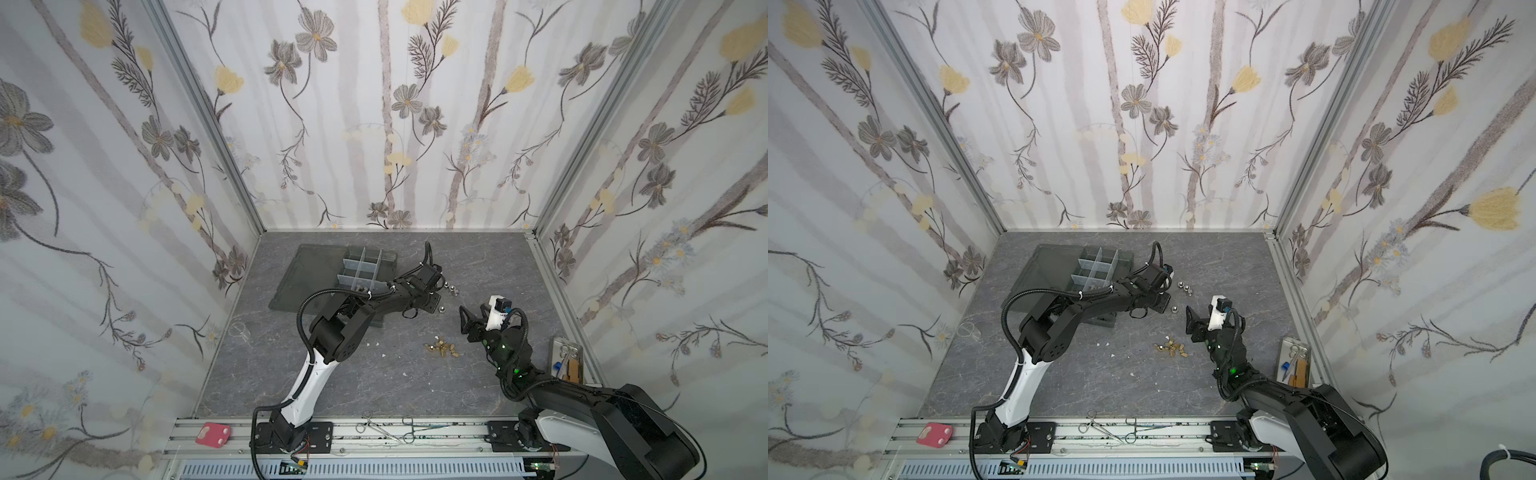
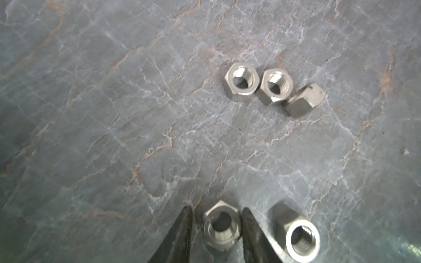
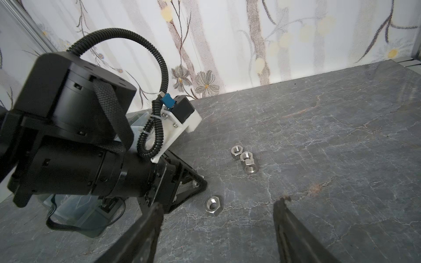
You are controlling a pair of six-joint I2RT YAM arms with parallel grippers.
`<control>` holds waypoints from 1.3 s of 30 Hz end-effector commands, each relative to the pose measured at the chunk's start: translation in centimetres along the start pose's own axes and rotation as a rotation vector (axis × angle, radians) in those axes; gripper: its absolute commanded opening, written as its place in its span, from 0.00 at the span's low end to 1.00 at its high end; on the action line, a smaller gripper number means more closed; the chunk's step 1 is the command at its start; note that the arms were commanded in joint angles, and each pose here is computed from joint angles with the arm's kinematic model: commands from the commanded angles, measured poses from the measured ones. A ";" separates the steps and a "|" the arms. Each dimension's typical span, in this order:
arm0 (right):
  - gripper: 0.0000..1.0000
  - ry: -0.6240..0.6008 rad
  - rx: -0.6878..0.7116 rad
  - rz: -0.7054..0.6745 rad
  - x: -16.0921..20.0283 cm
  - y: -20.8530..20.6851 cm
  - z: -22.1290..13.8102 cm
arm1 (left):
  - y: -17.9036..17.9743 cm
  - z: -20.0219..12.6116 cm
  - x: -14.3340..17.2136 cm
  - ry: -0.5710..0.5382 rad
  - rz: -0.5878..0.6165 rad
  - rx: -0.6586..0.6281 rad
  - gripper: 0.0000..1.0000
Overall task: Sort the screws and nuts into containers
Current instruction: Pick up the nut at the center of the table, then place the nut into the container.
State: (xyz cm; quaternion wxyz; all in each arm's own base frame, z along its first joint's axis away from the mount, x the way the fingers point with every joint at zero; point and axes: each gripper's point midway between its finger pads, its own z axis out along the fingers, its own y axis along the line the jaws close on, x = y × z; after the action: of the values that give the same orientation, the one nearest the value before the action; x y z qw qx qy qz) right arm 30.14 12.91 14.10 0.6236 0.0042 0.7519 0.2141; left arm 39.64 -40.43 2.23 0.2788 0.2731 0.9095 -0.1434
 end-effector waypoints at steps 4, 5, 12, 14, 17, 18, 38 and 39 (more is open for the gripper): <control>0.76 -0.035 -0.006 0.018 -1.0 0.3 0.2 | 0.5 -0.4 2.0 0.076 -0.018 -0.020 0.28; 0.76 -0.036 -0.005 0.018 -1.0 0.3 0.2 | 0.6 -0.4 1.7 0.067 -0.025 -0.030 0.27; 0.76 -0.035 -0.003 0.019 -1.1 0.3 0.2 | 1.4 -1.7 -1.0 -0.011 -0.044 -0.053 0.22; 0.76 -0.034 -0.004 0.019 -1.1 0.3 0.2 | 1.7 -2.1 -1.9 -0.035 -0.062 -0.046 0.20; 0.76 -0.032 -0.005 0.019 -1.0 0.3 0.2 | 2.7 -3.4 -3.5 -0.080 -0.096 -0.045 0.21; 0.76 -0.032 -0.006 0.019 -1.0 0.3 0.3 | 3.1 -3.9 -4.0 -0.094 -0.106 -0.049 0.21; 0.76 -0.025 -0.029 0.018 -1.0 0.8 0.4 | 16.9 -6.5 -4.3 -0.123 -0.298 -0.298 0.45; 0.76 -0.023 -0.030 0.018 -1.0 0.8 0.4 | 16.7 -6.4 -4.3 -0.127 -0.299 -0.284 0.47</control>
State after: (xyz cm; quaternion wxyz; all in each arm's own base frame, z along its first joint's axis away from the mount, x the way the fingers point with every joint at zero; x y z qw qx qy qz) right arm 30.38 13.29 14.34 0.6212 0.0029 0.7519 0.2209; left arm 49.45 -26.21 8.36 0.3461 0.0951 0.9309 -0.0674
